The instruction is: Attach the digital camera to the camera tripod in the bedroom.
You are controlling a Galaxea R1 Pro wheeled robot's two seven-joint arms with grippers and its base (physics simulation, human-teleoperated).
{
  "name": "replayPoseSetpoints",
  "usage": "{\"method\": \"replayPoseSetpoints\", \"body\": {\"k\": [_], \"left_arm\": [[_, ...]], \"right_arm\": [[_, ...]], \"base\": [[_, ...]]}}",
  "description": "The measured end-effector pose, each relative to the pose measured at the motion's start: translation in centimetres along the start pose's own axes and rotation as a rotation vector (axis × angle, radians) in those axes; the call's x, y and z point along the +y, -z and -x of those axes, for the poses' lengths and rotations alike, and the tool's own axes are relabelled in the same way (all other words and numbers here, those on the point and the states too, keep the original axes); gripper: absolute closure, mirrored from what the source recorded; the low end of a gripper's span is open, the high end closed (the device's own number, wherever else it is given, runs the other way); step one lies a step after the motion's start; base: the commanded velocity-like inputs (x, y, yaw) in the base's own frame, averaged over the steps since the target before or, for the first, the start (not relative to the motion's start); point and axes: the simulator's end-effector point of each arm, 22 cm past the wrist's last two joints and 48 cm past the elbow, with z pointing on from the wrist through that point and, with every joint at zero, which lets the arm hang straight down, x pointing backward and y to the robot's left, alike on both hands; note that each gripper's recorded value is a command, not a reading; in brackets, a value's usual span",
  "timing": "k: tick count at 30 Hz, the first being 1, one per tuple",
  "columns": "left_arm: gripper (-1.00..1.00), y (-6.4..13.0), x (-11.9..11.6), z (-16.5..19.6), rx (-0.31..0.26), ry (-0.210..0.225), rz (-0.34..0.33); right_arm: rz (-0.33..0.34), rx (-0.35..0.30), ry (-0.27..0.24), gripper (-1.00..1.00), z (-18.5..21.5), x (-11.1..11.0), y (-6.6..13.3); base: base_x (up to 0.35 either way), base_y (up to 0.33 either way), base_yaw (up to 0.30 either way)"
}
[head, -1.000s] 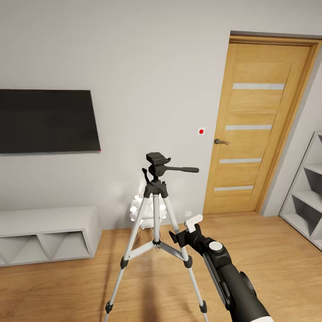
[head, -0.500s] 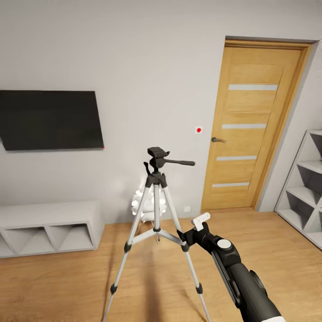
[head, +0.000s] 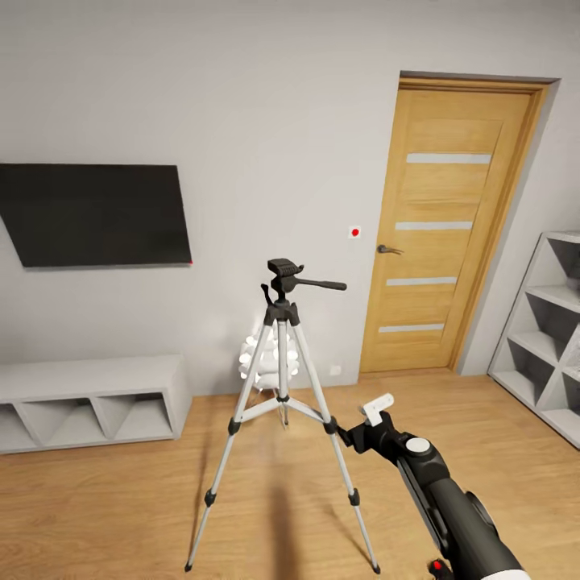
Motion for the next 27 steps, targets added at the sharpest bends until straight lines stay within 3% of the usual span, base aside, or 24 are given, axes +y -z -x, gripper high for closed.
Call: {"method": "replayPoseSetpoints", "body": {"k": [8,10,15,16,22,27], "left_arm": [[-1.0,0.0,0.0,0.0,0.0,0.004,0.0],[-1.0,0.0,0.0,0.0,0.0,0.004,0.001],[-1.0,0.0,0.0,0.0,0.0,0.007,0.001],[-1.0,0.0,0.0,0.0,0.0,0.008,0.001],[-1.0,0.0,0.1,0.0,0.0,0.011,0.002],[-1.0,0.0,0.2,0.0,0.0,0.012,0.002]], "right_arm": [[-0.042,0.111,-0.071,-1.0,-5.8,-3.0,-0.4],[-0.083,0.221,-0.105,-1.0,-11.5,-6.3,0.2],[-0.109,0.361,-0.131,-1.0,-18.6,-8.7,1.5],[-0.112,0.416,-0.142,-1.0,-21.2,-9.0,2.1],[-0.102,0.596,-0.192,-1.0,-30.6,-8.2,4.7],[-0.081,0.69,-0.222,-1.0,-36.3,-6.5,6.9]], "base": [[-0.009,0.0,0.0],[-0.001,0.0,0.0],[0.0,0.0,0.0],[0.0,0.0,0.0],[0.0,0.0,0.0],[0.0,0.0,0.0]]}}
